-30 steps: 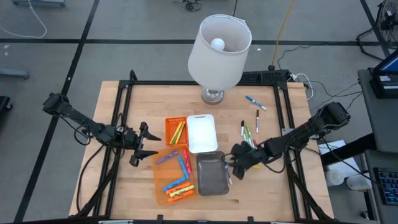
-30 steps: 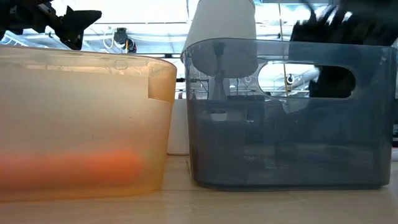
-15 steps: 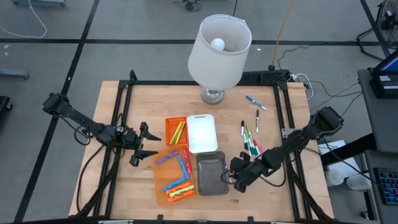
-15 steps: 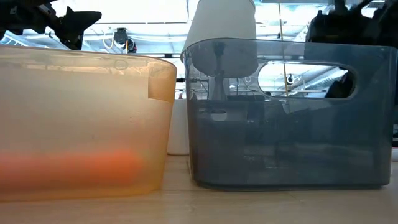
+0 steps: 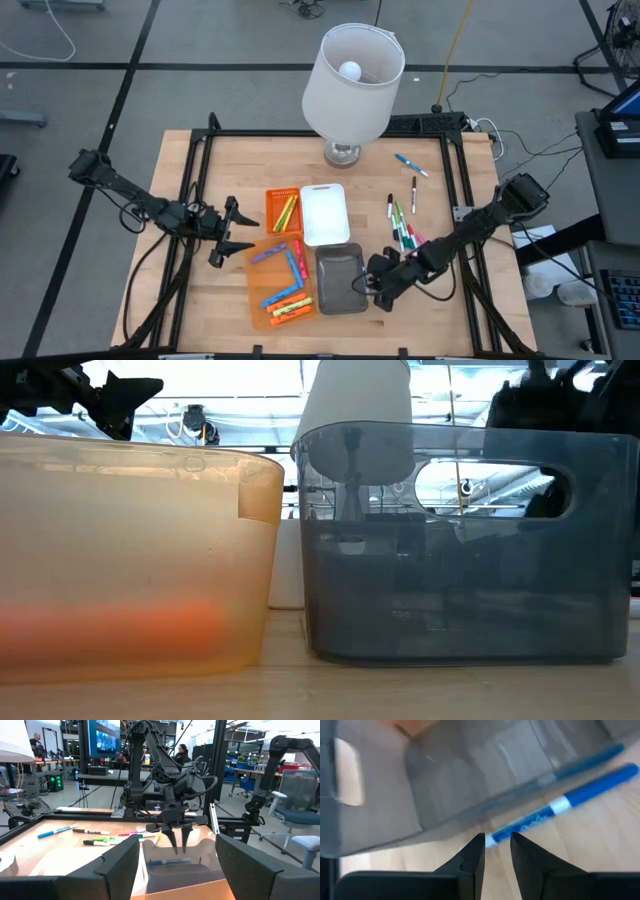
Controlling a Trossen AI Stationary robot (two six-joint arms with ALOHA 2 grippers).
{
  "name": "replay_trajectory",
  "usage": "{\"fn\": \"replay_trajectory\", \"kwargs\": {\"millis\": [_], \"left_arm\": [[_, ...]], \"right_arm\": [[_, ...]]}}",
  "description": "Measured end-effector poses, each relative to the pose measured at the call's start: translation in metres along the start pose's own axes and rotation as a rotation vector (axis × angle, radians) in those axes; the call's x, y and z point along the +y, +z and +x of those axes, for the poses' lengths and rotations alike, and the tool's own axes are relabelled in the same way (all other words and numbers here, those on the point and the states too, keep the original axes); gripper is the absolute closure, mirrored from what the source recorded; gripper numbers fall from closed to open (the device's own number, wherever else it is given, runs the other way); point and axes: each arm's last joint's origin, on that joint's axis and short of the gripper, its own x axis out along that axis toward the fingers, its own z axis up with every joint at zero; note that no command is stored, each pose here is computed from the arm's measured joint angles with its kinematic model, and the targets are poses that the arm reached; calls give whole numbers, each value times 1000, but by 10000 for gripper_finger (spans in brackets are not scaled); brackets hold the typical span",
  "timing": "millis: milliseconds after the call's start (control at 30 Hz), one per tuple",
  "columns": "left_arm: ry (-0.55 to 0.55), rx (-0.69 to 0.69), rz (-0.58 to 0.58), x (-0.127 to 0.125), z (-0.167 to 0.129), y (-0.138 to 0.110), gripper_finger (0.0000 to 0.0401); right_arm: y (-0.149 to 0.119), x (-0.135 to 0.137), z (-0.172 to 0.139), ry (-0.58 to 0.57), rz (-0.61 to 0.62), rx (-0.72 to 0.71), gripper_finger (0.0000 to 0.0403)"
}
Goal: Pick & Place Markers
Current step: Put the blue marker pen into the white bin
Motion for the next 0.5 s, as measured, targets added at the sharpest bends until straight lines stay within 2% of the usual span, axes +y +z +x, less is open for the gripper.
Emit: {"fn": "replay_trajectory", "kwargs": {"millis": [200,367,500], "left_arm": [[0,1,1,0,0,0,134],[0,0,1,0,0,0,134],[0,0,1,0,0,0,134]], "right_arm": [[5,12,5,88,-145,-107,323],[1,6,18,49,-189,-75,323],[1,-3,20,17,-151,-7,323]]}}
